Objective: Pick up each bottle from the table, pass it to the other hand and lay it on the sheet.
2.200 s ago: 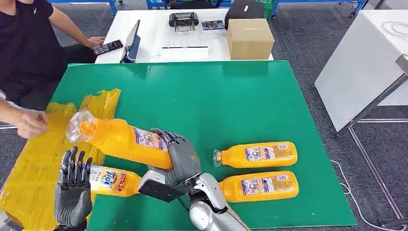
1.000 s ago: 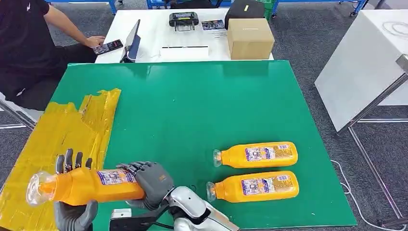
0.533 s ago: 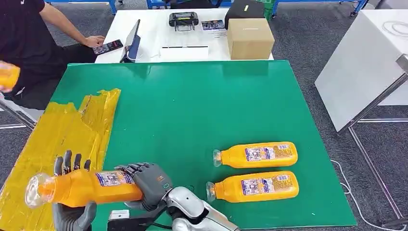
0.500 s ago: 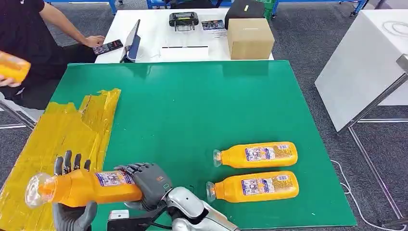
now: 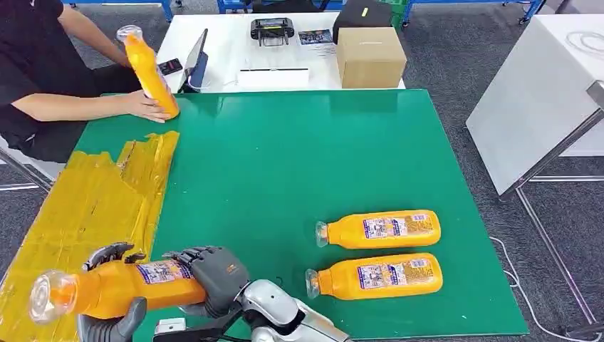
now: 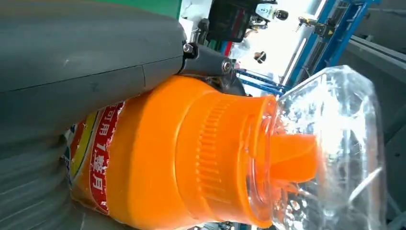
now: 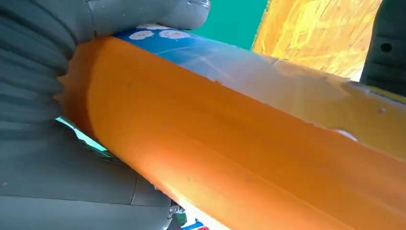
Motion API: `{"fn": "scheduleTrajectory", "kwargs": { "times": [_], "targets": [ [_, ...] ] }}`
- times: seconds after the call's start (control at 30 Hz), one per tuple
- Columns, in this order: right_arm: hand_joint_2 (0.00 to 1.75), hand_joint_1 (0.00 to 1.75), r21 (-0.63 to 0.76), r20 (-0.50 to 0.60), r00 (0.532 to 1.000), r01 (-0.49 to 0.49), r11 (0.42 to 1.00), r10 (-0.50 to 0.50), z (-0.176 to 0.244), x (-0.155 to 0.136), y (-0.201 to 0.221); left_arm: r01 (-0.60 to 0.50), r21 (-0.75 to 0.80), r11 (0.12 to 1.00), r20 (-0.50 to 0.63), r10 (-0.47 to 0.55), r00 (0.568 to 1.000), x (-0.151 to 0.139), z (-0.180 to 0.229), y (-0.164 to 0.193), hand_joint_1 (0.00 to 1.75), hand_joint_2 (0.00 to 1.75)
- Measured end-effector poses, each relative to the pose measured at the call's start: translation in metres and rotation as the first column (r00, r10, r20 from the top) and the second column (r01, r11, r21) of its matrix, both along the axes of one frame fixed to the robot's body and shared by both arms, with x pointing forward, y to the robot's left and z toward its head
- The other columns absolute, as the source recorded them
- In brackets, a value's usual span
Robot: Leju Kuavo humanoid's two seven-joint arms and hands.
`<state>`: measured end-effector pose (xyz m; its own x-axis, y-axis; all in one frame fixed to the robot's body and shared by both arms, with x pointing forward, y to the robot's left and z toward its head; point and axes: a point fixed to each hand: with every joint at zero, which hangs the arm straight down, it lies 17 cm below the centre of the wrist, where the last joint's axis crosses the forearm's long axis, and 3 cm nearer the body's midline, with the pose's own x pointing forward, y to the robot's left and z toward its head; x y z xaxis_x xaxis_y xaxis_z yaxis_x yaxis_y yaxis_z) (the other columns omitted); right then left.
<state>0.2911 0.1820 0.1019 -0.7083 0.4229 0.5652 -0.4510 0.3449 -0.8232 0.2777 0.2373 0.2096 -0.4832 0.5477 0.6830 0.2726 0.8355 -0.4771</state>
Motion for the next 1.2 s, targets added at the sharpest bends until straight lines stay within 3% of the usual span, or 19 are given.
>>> {"fn": "scheduleTrajectory", "kwargs": {
  "times": [0.47, 0.5, 0.53, 0.57, 0.6, 0.63, 0.73, 1.03, 1.07, 1.1, 1.13, 1.17, 1.2],
  "targets": [
    [1.75, 1.75, -0.001, 0.006, 1.000, 0.000, 1.000, 0.000, 0.000, 0.000, 0.000, -0.003, 0.003, 1.000, 0.005, 0.002, 1.000, 0.000, 0.001, 0.000, 1.75, 1.75],
    [1.75, 1.61, 0.000, 0.006, 1.000, 0.001, 1.000, -0.001, 0.001, 0.000, 0.000, -0.002, 0.003, 1.000, 0.006, 0.002, 1.000, 0.000, 0.001, 0.000, 1.75, 1.75],
    [1.75, 1.06, 0.001, 0.007, 1.000, 0.004, 1.000, -0.004, 0.001, 0.001, 0.000, -0.002, 0.003, 1.000, 0.006, 0.002, 1.000, 0.000, 0.001, 0.000, 1.75, 1.75],
    [1.75, 0.00, 0.002, 0.010, 1.000, 0.006, 1.000, -0.006, 0.001, 0.002, -0.001, -0.001, 0.005, 1.000, 0.006, 0.001, 1.000, 0.000, 0.001, 0.000, 1.75, 1.75],
    [1.75, 0.00, 0.002, 0.013, 1.000, 0.007, 1.000, -0.007, 0.002, 0.002, -0.001, -0.001, 0.007, 1.000, 0.007, 0.001, 1.000, 0.000, 0.001, 0.000, 1.75, 1.75],
    [0.00, 0.00, 0.002, 0.018, 1.000, 0.009, 1.000, -0.009, 0.002, 0.003, -0.001, -0.001, 0.012, 1.000, 0.009, 0.001, 1.000, 0.001, 0.002, -0.001, 1.75, 1.75],
    [0.00, 0.00, 0.001, 0.081, 0.997, 0.017, 1.000, -0.017, 0.008, 0.006, -0.003, -0.008, 0.041, 0.999, 0.012, 0.008, 1.000, 0.003, 0.004, -0.002, 1.75, 1.75],
    [0.00, 0.00, -0.005, 0.116, 0.993, 0.026, 1.000, -0.025, 0.010, 0.009, -0.005, -0.036, 0.075, 0.997, 0.012, 0.035, 0.999, 0.005, 0.004, 0.000, 1.75, 1.75],
    [0.00, 0.00, 0.014, 0.120, 0.992, 0.041, 0.999, -0.042, 0.016, 0.013, -0.009, -0.082, 0.121, 0.989, 0.009, 0.081, 0.997, 0.007, 0.002, 0.006, 1.75, 1.75],
    [0.00, 0.00, 0.073, 0.108, 0.991, 0.073, 0.995, -0.081, 0.031, 0.019, -0.019, -0.194, 0.224, 0.955, 0.015, 0.196, 0.981, 0.013, -0.002, 0.024, 1.75, 1.75],
    [0.00, 0.00, 0.139, 0.063, 0.989, 0.122, 0.983, -0.132, 0.041, 0.026, -0.037, -0.287, 0.305, 0.908, 0.016, 0.296, 0.955, 0.018, -0.007, 0.055, 1.75, 1.75],
    [0.00, 0.00, 0.176, 0.011, 0.983, 0.177, 0.968, -0.182, 0.046, 0.038, -0.055, -0.400, 0.425, 0.812, 0.026, 0.431, 0.902, 0.033, -0.017, 0.089, 1.75, 1.75],
    [0.00, 0.00, 0.186, 0.004, 0.980, 0.193, 0.963, -0.197, 0.048, 0.043, -0.060, -0.414, 0.433, 0.801, 0.029, 0.446, 0.894, 0.035, -0.018, 0.094, 1.75, 1.75]
  ]
}}
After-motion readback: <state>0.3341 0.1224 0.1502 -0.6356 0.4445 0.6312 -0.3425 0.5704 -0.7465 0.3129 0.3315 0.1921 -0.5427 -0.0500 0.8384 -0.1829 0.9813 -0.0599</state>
